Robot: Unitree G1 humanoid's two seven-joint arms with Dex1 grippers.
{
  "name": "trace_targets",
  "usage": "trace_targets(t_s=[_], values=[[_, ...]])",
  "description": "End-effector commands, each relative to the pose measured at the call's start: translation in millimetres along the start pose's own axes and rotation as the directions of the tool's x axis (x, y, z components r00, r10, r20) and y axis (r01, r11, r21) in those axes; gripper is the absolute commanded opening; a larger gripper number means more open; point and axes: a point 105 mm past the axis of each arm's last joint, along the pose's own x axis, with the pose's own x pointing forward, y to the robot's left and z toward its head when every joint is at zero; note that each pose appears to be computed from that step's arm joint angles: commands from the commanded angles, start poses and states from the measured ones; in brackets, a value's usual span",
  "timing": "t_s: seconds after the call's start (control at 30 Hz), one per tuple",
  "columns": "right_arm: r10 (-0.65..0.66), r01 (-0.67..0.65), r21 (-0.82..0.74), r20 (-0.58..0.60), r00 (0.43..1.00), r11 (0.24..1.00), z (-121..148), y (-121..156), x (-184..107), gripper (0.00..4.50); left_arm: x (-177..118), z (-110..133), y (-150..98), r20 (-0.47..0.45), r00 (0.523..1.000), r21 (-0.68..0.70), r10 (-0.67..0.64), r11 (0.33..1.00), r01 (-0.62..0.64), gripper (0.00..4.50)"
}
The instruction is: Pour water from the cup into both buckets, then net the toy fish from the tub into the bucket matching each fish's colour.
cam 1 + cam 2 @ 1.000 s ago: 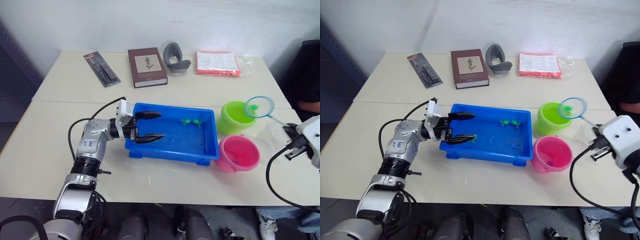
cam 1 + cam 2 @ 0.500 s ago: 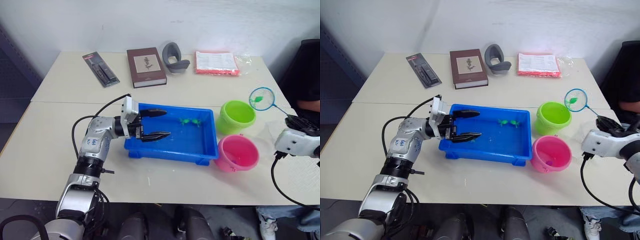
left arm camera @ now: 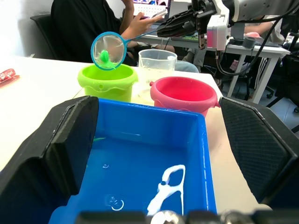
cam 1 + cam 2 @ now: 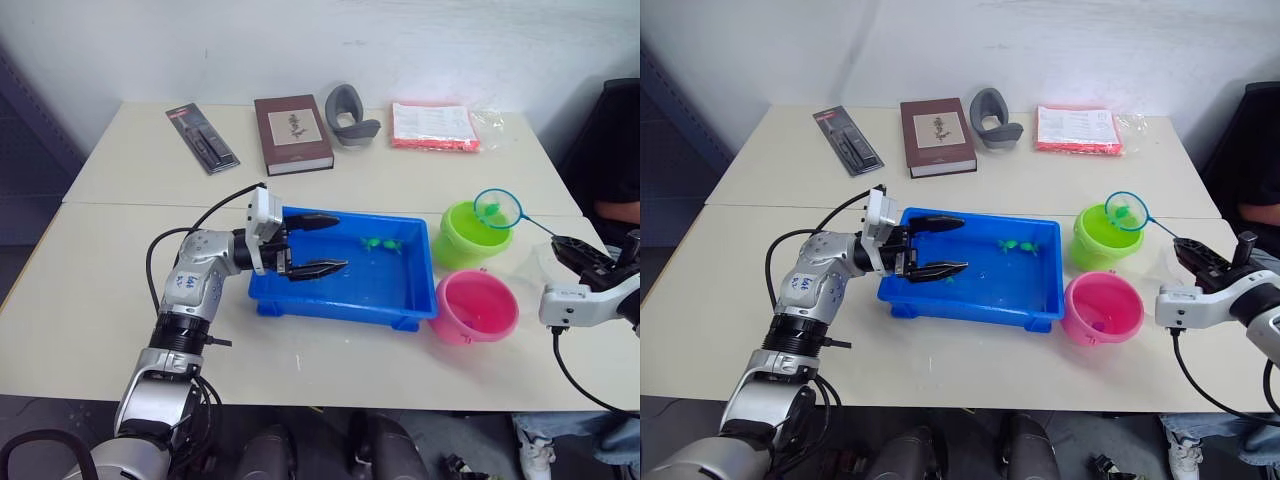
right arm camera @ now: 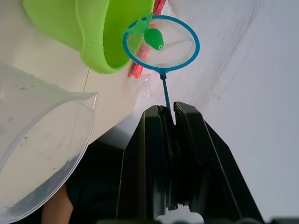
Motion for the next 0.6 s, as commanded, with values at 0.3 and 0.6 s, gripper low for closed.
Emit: trace_targets(t_s=[0.3, 0.6], values=[[-0.052, 0.053, -0.045, 0.031, 0.998, 0.998, -4.0, -6.3, -1.7, 0.0, 3.8, 6.5, -7.0, 0.024, 0.999, 0.028, -0.038, 0.999, 0.038, 4.44], [-0.059, 0.057, -0.028, -0.061, 0.996, 0.998, -26.9, 4.5, -6.8, 0.0, 0.0, 6.3, -2.3, 0.027, 1.0, 0.033, -0.01, 0.999, 0.009, 4.44]])
